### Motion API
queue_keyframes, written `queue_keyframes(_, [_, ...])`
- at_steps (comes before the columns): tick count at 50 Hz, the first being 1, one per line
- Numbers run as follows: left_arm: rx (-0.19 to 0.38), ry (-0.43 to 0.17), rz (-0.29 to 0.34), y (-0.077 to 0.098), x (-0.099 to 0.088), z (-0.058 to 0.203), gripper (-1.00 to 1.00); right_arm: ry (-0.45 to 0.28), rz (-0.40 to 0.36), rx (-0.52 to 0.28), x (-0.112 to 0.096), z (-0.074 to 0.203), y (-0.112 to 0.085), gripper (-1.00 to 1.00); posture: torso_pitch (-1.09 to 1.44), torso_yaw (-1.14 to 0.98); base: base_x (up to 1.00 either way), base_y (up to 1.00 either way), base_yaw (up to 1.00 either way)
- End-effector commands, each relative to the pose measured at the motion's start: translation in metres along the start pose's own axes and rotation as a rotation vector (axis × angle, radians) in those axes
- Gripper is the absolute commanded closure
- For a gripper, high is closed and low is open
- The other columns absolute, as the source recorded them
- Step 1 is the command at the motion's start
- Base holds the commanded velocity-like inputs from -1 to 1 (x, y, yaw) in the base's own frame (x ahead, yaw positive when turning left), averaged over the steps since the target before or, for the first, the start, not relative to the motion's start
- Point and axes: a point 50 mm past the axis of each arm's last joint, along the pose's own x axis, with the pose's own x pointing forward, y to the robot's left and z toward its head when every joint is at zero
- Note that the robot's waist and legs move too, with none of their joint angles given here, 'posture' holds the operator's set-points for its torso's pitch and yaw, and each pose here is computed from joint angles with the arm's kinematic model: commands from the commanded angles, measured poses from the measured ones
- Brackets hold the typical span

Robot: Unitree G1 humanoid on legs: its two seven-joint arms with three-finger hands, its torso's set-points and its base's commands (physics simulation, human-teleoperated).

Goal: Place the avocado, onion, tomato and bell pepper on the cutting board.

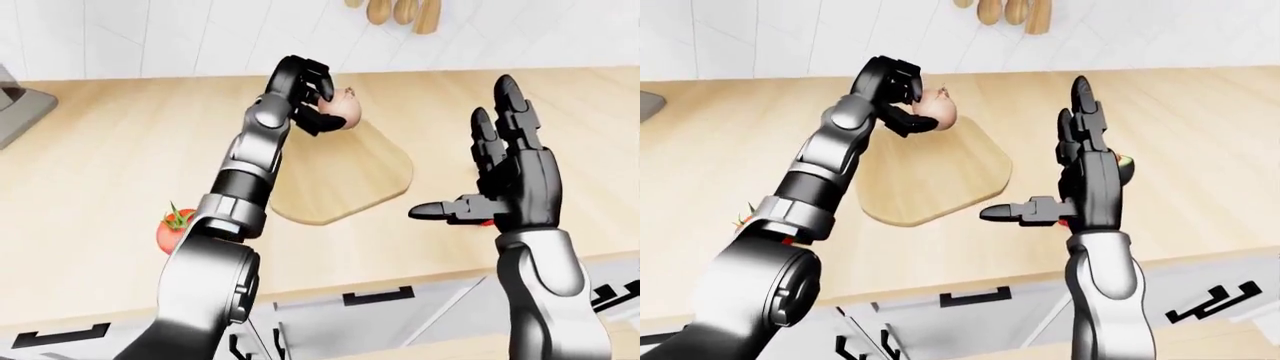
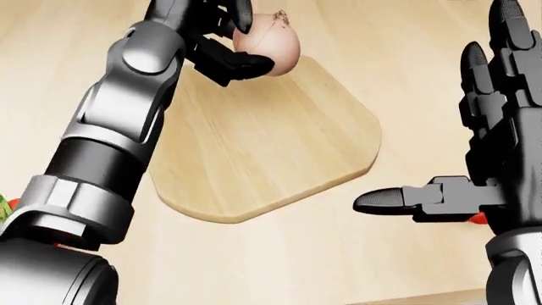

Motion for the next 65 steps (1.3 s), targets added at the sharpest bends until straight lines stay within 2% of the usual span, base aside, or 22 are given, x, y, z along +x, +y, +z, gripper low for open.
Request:
queue_keyframes(1, [0.017, -0.112, 0.045, 0.010, 0.001, 0.027, 0.91, -0.083, 0.000, -0.008, 0.000, 0.014, 0.000, -1.00, 0.00, 0.00, 0.00, 0.00, 0.00])
queue_keyframes(5, [0.032, -0.089, 0.062, 0.012, 0.003, 0.018, 0.91, -0.082, -0.002, -0.008, 0.000, 0.013, 0.000, -1.00, 0.00, 0.00, 0.00, 0.00, 0.00])
queue_keyframes(6, [0.052, -0.082, 0.073, 0.014, 0.003, 0.015, 0.92, -0.081, -0.001, -0.007, 0.000, 0.013, 0.000, -1.00, 0.00, 0.00, 0.00, 0.00, 0.00])
queue_keyframes(20, [0.070, -0.041, 0.099, 0.015, 0.002, -0.002, 0.90, -0.077, -0.006, -0.008, -0.002, 0.011, -0.001, -1.00, 0.00, 0.00, 0.00, 0.00, 0.00])
queue_keyframes(22, [0.071, -0.039, 0.101, 0.015, 0.002, -0.003, 0.80, -0.077, -0.007, -0.008, -0.002, 0.010, -0.001, -1.00, 0.00, 0.00, 0.00, 0.00, 0.00])
queue_keyframes(27, [0.071, -0.033, 0.098, 0.015, 0.002, -0.004, 0.26, -0.078, -0.005, -0.008, -0.002, 0.011, -0.001, -1.00, 0.00, 0.00, 0.00, 0.00, 0.00])
queue_keyframes(31, [0.072, -0.028, 0.096, 0.015, 0.002, -0.005, 0.04, -0.081, -0.005, -0.009, -0.001, 0.012, -0.001, -1.00, 0.00, 0.00, 0.00, 0.00, 0.00])
queue_keyframes(32, [0.072, -0.027, 0.095, 0.015, 0.002, -0.005, -0.13, -0.082, -0.004, -0.008, -0.001, 0.013, -0.001, -1.00, 0.00, 0.00, 0.00, 0.00, 0.00])
queue_keyframes(39, [0.073, -0.016, 0.088, 0.013, 0.002, -0.009, -0.60, -0.086, -0.004, -0.012, 0.000, 0.016, -0.002, -1.00, 0.00, 0.00, 0.00, 0.00, 0.00])
queue_keyframes(44, [0.073, -0.014, 0.088, 0.014, 0.002, -0.010, -0.60, -0.083, -0.005, -0.014, -0.001, 0.015, -0.002, -1.00, 0.00, 0.00, 0.00, 0.00, 0.00])
queue_keyframes(50, [0.074, -0.017, 0.093, 0.016, 0.002, -0.008, -0.69, -0.080, -0.006, -0.013, -0.003, 0.013, -0.002, -1.00, 0.00, 0.00, 0.00, 0.00, 0.00])
queue_keyframes(56, [0.058, -0.072, 0.134, 0.033, -0.001, 0.020, -0.66, -0.079, -0.008, -0.011, -0.003, 0.012, -0.002, -1.00, 0.00, 0.00, 0.00, 0.00, 0.00])
queue_keyframes(61, [0.046, -0.118, 0.174, 0.050, -0.015, 0.048, -0.64, -0.078, -0.009, -0.010, -0.003, 0.011, -0.002, -1.00, 0.00, 0.00, 0.00, 0.00, 0.00])
queue_keyframes(65, [0.045, -0.147, 0.227, 0.069, -0.039, 0.069, -0.63, -0.078, -0.010, -0.009, -0.003, 0.011, -0.003, -1.00, 0.00, 0.00, 0.00, 0.00, 0.00])
